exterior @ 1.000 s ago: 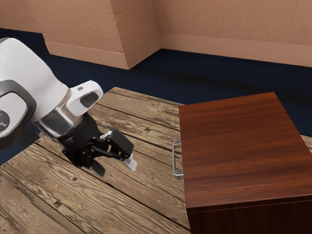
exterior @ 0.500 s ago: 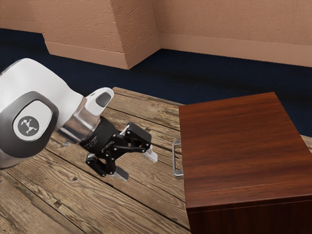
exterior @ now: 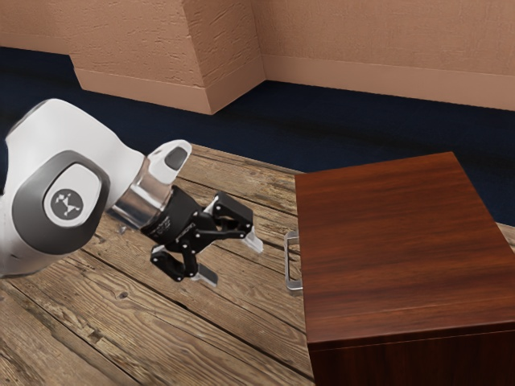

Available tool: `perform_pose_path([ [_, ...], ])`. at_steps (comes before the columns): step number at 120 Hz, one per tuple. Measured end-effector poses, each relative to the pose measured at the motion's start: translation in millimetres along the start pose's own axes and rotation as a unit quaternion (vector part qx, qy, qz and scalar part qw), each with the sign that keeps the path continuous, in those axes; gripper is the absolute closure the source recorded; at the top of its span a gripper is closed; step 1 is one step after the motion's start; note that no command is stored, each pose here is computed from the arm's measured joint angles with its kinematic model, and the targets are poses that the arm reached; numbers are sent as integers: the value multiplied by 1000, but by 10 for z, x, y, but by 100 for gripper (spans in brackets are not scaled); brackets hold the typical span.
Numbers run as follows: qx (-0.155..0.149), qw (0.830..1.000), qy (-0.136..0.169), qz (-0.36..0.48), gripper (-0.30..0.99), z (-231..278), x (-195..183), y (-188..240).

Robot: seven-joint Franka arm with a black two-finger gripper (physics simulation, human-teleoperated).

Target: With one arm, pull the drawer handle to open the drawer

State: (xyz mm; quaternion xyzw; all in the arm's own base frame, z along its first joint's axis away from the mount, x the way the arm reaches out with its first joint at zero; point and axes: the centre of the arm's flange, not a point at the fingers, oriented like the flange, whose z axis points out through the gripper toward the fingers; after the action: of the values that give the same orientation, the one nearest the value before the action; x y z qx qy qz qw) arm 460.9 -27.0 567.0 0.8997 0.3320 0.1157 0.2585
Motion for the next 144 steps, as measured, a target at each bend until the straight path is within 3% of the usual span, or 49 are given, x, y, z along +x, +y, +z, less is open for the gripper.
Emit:
perform_pose_path([
  [73,11,1000,-5,1,0,412,240,136],
  [144,43,999,24,24,0,603,380,134],
])
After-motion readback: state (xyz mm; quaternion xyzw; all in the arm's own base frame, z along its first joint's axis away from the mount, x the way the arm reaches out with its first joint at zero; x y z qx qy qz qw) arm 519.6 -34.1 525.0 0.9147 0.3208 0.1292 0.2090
